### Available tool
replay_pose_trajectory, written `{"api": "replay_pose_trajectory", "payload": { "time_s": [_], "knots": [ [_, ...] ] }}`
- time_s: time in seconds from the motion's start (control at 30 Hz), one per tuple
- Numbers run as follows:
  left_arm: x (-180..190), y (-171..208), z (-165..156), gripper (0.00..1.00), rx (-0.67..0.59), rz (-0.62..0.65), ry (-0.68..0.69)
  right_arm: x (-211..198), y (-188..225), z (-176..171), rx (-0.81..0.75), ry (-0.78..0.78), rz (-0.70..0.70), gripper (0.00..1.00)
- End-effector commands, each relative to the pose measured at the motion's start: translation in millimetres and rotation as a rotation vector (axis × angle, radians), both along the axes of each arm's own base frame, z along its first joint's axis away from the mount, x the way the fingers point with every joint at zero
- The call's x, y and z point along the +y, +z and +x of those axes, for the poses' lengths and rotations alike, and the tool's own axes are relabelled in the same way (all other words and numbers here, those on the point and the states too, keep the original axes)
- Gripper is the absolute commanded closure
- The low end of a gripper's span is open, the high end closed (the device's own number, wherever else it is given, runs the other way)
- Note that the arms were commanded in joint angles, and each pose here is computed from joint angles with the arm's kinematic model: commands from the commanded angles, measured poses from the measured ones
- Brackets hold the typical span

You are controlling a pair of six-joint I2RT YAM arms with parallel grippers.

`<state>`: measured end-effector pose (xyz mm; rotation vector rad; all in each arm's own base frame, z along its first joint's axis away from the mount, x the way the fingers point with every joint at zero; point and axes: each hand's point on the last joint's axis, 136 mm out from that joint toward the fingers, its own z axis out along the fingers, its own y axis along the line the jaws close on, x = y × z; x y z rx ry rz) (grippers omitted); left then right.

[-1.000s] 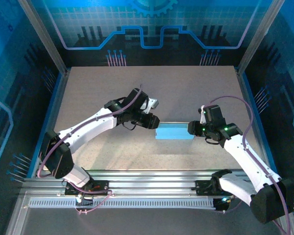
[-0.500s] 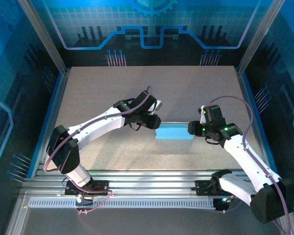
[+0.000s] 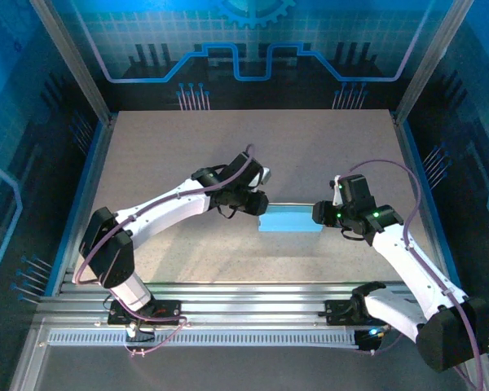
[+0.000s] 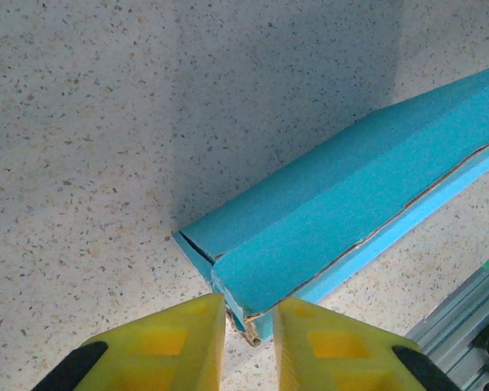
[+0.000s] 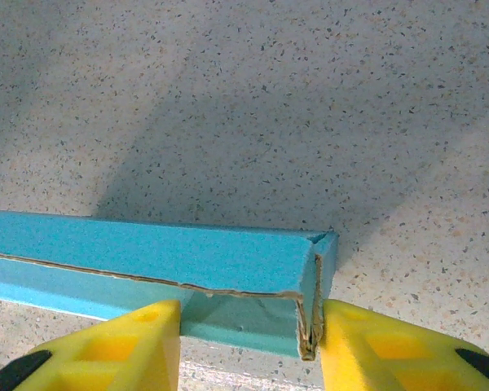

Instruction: Fold the paper box

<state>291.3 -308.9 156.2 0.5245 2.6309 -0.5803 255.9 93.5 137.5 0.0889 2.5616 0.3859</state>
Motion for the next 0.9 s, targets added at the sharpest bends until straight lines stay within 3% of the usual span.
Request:
{"api": "replay_pose_trajectory", "payload": {
  "time_s": [0.0, 0.33, 0.87],
  "knots": [
    [-3.3, 4.5, 5.0, 0.78, -0.023, 0.009, 0.015, -2.9, -15.0, -11.0, 0.066, 0.008, -0.022, 0.54],
    [-0.2, 2.7, 9.6, 0.84, -0.053, 0.045, 0.037, -2.1, -16.0, -10.3, 0.068, 0.010, -0.020, 0.54],
    [-8.4, 9.0, 7.6, 0.99, -0.011, -0.022, 0.087, -0.4, -15.9, -9.1, 0.068, 0.015, -0.022, 0.55]
  ]
}}
